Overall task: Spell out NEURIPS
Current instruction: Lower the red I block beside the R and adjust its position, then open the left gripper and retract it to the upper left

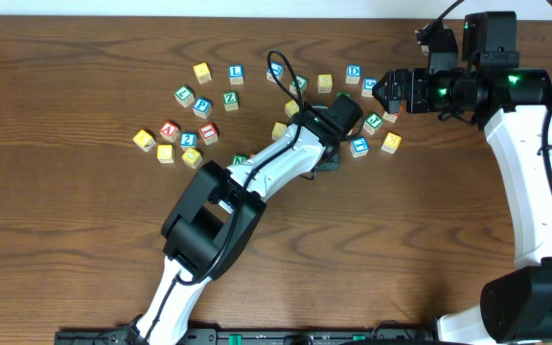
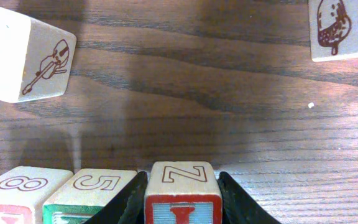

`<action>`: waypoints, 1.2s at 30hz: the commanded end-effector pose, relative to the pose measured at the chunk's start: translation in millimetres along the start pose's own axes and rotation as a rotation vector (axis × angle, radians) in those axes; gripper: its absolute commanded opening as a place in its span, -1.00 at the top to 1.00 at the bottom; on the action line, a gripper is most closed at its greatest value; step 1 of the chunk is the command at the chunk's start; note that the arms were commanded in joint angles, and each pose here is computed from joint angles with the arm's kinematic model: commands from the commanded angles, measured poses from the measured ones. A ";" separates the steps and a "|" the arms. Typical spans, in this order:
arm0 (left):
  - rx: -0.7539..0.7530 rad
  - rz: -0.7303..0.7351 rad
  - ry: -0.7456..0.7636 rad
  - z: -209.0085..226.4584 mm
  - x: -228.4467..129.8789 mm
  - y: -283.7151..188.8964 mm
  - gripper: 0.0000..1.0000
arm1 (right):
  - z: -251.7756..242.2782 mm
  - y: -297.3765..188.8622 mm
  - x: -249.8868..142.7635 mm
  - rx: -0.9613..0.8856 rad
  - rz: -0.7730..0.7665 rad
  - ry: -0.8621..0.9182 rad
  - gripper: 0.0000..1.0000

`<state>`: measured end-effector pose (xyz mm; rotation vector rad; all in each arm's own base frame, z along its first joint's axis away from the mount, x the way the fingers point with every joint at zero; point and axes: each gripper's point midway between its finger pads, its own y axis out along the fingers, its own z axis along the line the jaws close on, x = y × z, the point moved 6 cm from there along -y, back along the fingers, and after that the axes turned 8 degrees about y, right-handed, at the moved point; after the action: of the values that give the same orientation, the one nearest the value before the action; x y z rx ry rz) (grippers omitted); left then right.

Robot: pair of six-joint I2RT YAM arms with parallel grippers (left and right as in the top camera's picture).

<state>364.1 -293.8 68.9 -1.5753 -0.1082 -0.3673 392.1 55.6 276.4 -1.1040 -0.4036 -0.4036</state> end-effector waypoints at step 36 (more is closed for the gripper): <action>-0.021 -0.070 -0.017 7.6 11.3 -51.0 0.31 | -0.7 -4.2 4.4 -0.003 -0.015 -0.011 -0.98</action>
<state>361.2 -291.3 102.2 -1.5984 -0.1401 -0.3939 392.1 55.6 276.4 -1.1044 -0.4036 -0.4037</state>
